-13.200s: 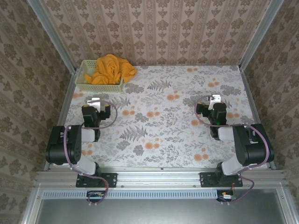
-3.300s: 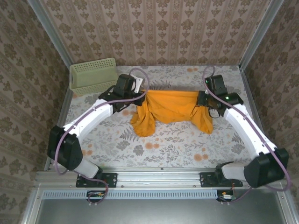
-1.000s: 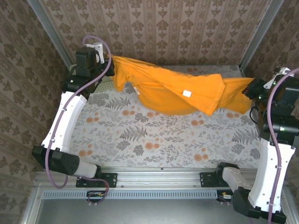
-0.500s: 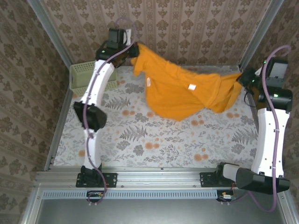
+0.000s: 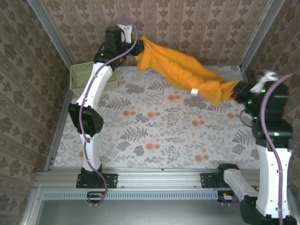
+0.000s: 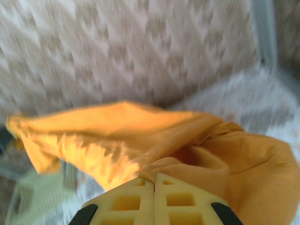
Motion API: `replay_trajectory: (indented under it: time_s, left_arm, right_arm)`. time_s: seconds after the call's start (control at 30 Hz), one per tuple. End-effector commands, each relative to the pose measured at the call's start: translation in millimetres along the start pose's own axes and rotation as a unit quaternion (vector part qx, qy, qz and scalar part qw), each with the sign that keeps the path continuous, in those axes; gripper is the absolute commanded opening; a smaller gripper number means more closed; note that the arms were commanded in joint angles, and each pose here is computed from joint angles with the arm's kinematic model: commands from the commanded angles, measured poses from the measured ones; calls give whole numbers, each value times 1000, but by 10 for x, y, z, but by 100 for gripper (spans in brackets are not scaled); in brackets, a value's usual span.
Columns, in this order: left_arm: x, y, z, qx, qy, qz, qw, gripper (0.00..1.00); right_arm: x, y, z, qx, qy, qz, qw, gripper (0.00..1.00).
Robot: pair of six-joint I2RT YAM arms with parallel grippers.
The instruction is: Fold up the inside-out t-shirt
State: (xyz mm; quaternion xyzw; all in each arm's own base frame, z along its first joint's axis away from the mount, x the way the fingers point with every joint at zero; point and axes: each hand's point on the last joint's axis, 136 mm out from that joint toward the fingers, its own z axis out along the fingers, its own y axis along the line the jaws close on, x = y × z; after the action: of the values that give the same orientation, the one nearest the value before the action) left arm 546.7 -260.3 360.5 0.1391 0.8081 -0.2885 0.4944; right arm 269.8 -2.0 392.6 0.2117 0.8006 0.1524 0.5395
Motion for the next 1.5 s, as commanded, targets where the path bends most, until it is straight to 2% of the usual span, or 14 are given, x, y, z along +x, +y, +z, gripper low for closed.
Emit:
replay_trajectory:
  time_s: [0.0,0.07,0.13,0.17,0.27,0.33,0.43,0.67,0.8,1.1,1.23,1.27,1.47]
  left_arm:
    - [853,734,114,-142,131,-11,981,60]
    - [1259,1029,-11,-213,194,-45,957,66]
    - [1605,1082,-178,-249,230,-74,938,69]
    - [1723,1007,-228,-249,232,-77,937,70]
    - [2036,451,-329,-201,224,-51,952,78]
    - [2354,-92,-355,-145,229,-18,962,81]
    - [2789,-770,-374,-60,230,-4,971,84]
    - [3469,-1903,-311,90,238,20,967,87]
    - [3776,-2227,-290,132,265,45,954,91]
    - [4163,-2420,-121,158,309,41,937,90]
    - [4258,-2229,-67,114,325,40,938,77]
    - [4256,-2151,-71,104,322,36,940,70]
    - [3998,-1549,-182,30,291,20,956,7]
  right_arm:
    - [913,-103,430,16,119,-34,992,0]
    - [1451,-109,602,18,172,-45,984,0]
    - [1901,-158,725,30,211,-47,976,0]
    - [2061,-192,768,39,226,-48,972,0]
    - [2321,-250,857,56,249,-54,965,0]
    - [2332,-289,883,69,250,-60,964,0]
    - [2264,-326,873,83,239,-69,965,0]
    - [2250,-646,755,150,223,-72,961,0]
    - [2236,-573,766,132,217,-54,966,0]
    - [2152,-486,809,122,205,-48,970,0]
    - [2114,-496,810,128,200,-56,970,0]
    - [2106,-506,812,131,199,-59,969,0]
    - [2249,-572,868,139,220,-78,962,0]
